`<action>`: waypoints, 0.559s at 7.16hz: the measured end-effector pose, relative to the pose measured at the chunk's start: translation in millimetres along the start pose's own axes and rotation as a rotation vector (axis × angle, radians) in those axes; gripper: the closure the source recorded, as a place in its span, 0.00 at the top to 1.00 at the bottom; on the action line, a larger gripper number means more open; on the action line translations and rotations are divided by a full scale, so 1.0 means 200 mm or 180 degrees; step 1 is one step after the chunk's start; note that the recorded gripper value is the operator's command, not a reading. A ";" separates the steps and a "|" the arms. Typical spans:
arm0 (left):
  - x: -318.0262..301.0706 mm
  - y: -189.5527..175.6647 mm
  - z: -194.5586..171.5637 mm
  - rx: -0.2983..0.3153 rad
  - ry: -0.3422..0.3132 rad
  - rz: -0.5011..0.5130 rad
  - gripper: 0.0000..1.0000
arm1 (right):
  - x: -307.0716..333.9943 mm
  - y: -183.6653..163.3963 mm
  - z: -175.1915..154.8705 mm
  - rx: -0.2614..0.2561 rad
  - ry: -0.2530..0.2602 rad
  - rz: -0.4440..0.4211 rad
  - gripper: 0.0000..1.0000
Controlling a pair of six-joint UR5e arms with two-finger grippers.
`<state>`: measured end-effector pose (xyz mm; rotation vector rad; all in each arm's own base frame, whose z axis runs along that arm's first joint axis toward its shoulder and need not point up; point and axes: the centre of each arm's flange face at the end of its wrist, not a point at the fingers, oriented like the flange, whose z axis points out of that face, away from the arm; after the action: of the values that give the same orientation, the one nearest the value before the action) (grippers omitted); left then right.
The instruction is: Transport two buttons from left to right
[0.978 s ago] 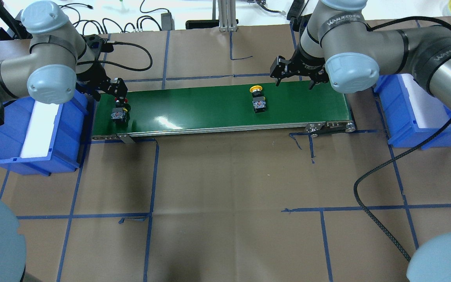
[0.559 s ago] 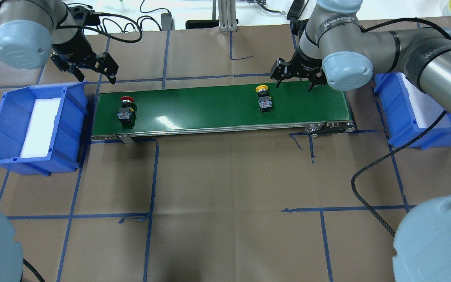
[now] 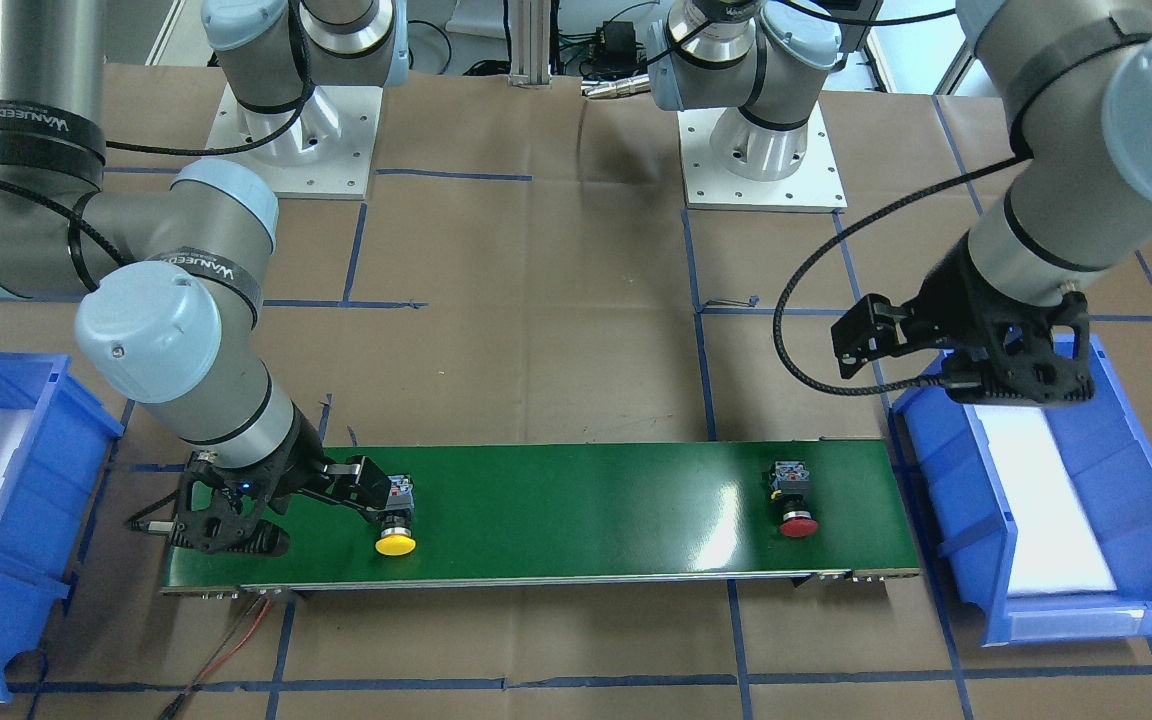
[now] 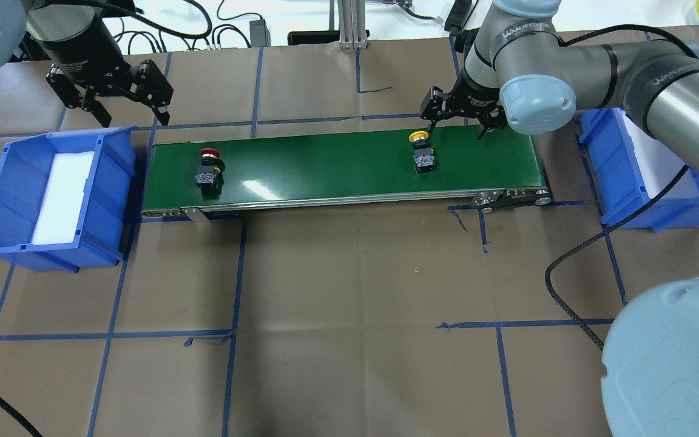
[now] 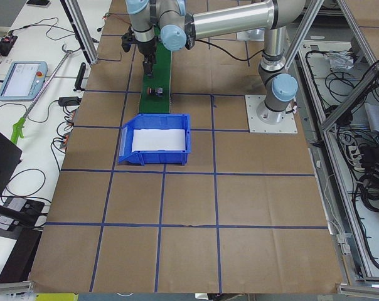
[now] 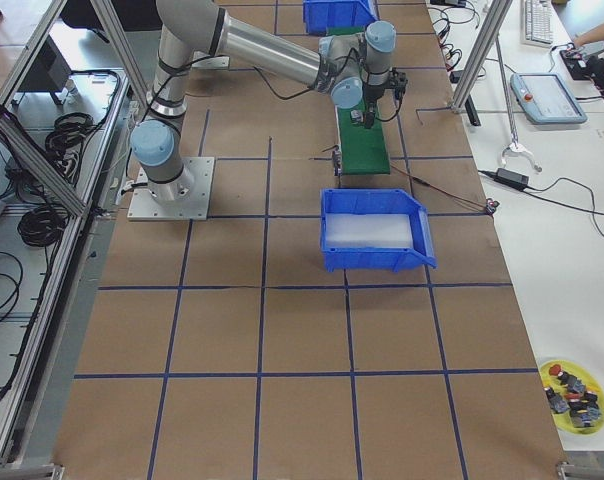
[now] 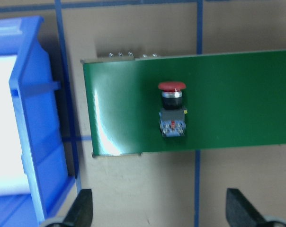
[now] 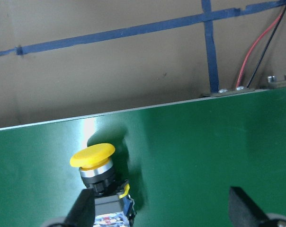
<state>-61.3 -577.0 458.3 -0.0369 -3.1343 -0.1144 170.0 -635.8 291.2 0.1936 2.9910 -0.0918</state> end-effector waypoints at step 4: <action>0.18 0.23 -0.06 -0.0013 -0.0005 -0.0010 1.00 | -0.01 -0.01 0.10 -0.0116 -0.0107 0.0020 1.00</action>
<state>-97.0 -530.8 473.2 -0.0319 -3.1359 -0.1209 174.0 -640.1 271.5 0.1955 2.9559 -0.0395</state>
